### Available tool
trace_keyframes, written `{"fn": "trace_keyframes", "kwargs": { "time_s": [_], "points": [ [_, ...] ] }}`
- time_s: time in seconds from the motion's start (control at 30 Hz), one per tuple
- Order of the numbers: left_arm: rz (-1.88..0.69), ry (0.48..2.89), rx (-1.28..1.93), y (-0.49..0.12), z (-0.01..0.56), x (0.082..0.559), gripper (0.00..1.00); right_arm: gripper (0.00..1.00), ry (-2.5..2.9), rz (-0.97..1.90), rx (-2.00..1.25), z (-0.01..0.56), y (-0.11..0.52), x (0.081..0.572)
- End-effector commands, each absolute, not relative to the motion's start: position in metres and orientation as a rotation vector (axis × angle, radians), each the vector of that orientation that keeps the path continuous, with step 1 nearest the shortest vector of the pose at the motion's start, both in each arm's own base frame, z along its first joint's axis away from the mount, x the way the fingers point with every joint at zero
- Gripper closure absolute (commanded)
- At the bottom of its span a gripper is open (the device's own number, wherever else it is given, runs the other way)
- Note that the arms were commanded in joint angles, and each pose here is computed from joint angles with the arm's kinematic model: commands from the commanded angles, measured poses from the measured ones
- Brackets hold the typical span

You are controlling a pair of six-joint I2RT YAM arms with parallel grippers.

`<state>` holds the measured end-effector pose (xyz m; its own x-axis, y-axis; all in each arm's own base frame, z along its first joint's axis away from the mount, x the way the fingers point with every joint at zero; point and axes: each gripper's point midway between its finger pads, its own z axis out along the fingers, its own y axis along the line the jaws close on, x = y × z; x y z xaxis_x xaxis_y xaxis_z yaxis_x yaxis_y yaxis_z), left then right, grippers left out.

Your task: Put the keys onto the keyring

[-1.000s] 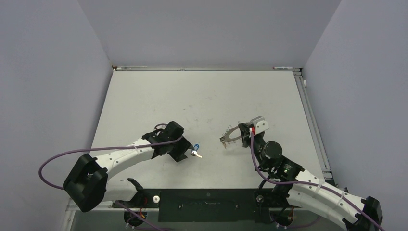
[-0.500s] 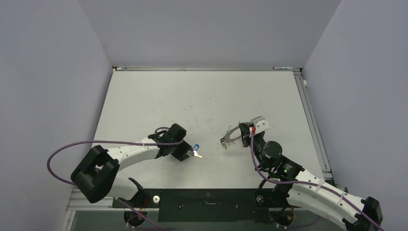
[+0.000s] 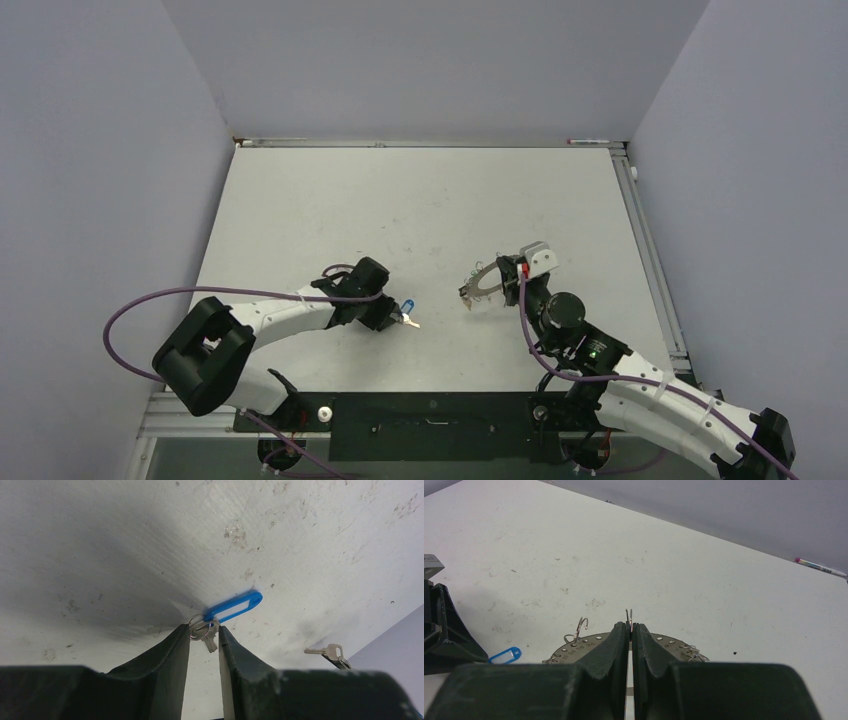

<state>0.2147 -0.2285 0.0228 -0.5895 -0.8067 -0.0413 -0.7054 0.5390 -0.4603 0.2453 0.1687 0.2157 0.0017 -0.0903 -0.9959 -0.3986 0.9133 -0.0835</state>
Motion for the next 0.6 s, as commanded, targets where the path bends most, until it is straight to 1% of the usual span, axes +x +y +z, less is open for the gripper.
{"fn": "trace_keyframes", "kwargs": {
  "time_s": [0.0,0.07,0.33,0.57],
  "points": [
    [-0.608,2.479,-1.321,-0.23,0.023,0.222,0.75,0.95,1.485,0.295,-0.329,0.25,0.169,0.248],
    [-0.616,2.487,-1.319,-0.231,0.023,0.221,0.75,0.95,1.484,0.296,-0.328,0.25,0.169,0.248],
    [-0.614,2.473,-1.258,-0.222,0.038,0.217,0.65,0.95,1.488,0.3,-0.326,0.249,0.169,0.247],
    [-0.632,2.491,-1.228,-0.223,0.032,0.213,0.66,0.95,1.485,0.306,-0.326,0.249,0.169,0.247]
  ]
}}
